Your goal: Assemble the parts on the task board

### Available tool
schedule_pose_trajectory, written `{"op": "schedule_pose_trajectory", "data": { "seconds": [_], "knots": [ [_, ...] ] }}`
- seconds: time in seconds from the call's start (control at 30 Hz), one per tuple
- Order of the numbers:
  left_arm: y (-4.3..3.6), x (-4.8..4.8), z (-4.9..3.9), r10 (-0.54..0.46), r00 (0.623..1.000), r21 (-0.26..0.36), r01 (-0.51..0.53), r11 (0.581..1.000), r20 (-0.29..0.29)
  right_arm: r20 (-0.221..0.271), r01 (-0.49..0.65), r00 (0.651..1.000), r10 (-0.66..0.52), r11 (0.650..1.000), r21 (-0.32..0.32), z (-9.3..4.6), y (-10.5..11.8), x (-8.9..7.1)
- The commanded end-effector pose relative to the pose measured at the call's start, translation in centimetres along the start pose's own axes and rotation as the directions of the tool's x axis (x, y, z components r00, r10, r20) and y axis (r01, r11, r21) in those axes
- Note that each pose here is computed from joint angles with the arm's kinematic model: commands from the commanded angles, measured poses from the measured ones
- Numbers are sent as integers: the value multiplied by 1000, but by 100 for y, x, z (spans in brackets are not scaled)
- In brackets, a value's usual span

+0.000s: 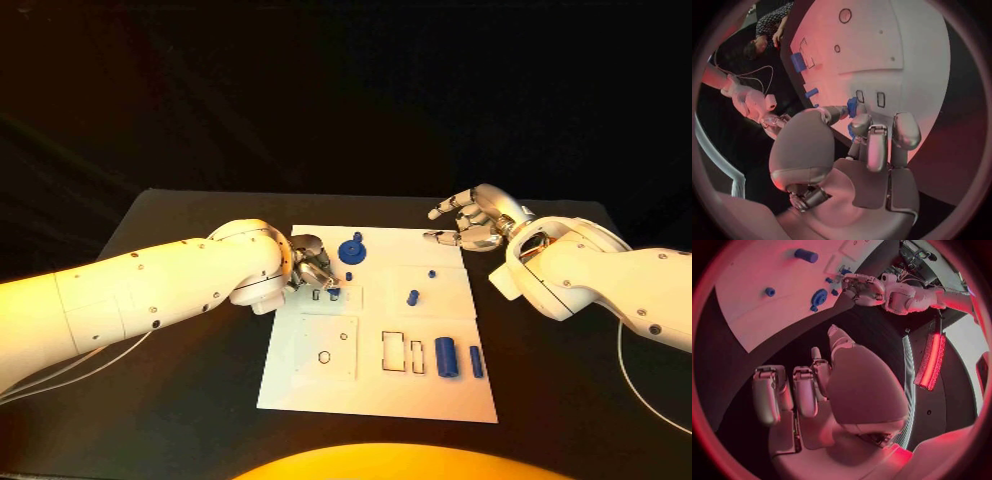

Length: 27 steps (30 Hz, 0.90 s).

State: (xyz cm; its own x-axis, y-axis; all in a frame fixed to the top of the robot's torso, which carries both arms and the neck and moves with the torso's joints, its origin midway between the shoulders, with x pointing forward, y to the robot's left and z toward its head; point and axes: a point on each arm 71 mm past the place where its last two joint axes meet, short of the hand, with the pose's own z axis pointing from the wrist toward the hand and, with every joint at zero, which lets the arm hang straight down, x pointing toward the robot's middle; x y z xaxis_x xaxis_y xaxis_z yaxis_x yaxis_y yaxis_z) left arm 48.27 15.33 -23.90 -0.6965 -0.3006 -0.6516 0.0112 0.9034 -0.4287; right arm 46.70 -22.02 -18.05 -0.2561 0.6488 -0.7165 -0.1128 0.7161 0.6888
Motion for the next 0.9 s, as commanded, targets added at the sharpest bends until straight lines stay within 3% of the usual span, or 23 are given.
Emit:
{"op": "schedule_pose_trajectory", "data": {
  "seconds": [0.03,0.9],
  "knots": [
    [-20,28,3,34,999,0,-34,999,-6,-15,5,1000,-5,1000,-12,-1,9,14],
    [33,72,8,86,996,-18,-87,996,-27,-18,6,1000,-6,1000,-11,-5,3,12]
  ]
}}
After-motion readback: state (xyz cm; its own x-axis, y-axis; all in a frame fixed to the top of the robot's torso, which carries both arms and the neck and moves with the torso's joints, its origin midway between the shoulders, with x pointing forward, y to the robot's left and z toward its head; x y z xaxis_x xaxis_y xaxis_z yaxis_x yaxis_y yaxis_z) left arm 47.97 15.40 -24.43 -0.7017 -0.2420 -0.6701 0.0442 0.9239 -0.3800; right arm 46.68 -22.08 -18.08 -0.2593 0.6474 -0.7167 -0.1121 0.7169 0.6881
